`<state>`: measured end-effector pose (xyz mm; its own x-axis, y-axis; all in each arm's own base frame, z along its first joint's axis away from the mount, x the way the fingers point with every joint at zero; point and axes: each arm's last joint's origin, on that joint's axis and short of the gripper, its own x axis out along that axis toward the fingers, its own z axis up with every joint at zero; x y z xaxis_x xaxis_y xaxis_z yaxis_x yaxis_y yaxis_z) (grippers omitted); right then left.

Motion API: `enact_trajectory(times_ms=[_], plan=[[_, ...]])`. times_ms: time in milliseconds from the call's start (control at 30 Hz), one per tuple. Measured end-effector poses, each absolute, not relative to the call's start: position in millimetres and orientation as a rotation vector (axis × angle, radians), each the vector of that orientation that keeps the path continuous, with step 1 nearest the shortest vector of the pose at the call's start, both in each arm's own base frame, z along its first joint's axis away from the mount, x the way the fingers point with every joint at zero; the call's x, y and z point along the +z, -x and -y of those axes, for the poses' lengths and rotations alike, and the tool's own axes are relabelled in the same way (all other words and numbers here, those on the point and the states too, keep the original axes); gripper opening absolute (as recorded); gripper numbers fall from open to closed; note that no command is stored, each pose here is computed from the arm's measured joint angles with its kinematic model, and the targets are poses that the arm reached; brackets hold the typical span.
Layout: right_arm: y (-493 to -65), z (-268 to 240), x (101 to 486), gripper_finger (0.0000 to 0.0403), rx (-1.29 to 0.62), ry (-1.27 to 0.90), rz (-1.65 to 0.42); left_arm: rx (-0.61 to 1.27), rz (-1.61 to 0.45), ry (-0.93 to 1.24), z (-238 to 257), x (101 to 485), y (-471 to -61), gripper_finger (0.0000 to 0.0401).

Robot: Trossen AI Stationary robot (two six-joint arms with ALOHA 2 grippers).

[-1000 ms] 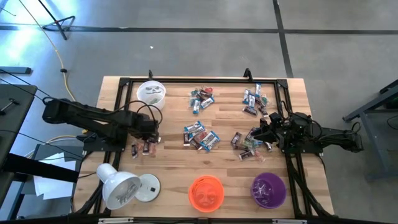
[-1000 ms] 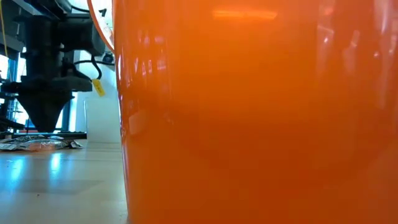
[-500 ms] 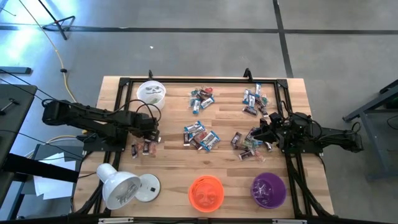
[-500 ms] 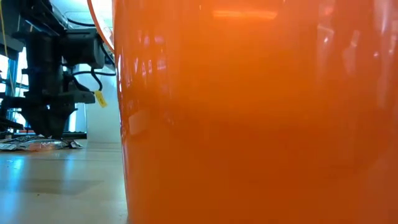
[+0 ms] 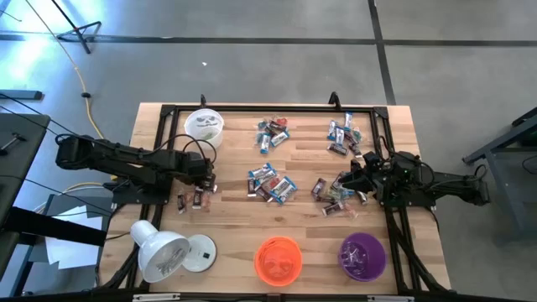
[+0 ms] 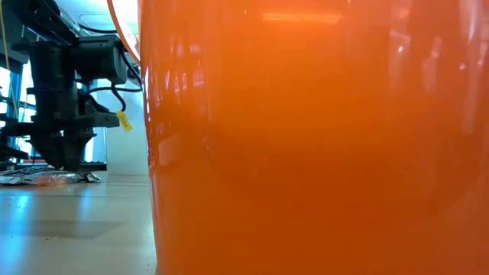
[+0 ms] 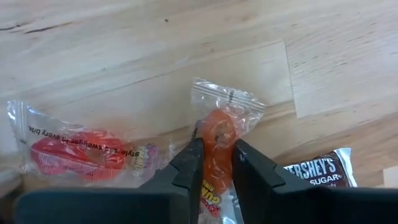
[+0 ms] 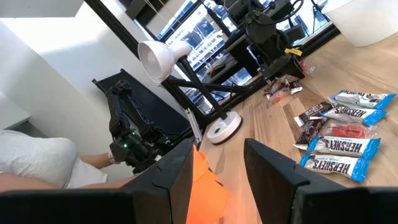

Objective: Organize candy in baskets
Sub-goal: Put the orange gummy into the white bucket

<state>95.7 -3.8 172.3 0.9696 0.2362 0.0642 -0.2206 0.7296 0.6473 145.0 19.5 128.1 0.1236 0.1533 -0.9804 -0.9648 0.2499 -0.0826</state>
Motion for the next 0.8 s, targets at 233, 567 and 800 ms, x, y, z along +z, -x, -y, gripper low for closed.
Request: enact_trajectory(times_ms=[233,567,800], plan=[[-96,4,172,0.0138,0.251,-0.71,-0.023,1.012,-1.132,0.957,-19,128,-145,0.0013],[-96,4,172,0.0138,0.252,-0.71,-0.023,0.975,-1.139,0.997,-18,136,-152,0.0005],[-96,4,172,0.0138,0.252,-0.71,-0.023,0.962,-1.173,0.94,-20,169,-163,0.0005]])
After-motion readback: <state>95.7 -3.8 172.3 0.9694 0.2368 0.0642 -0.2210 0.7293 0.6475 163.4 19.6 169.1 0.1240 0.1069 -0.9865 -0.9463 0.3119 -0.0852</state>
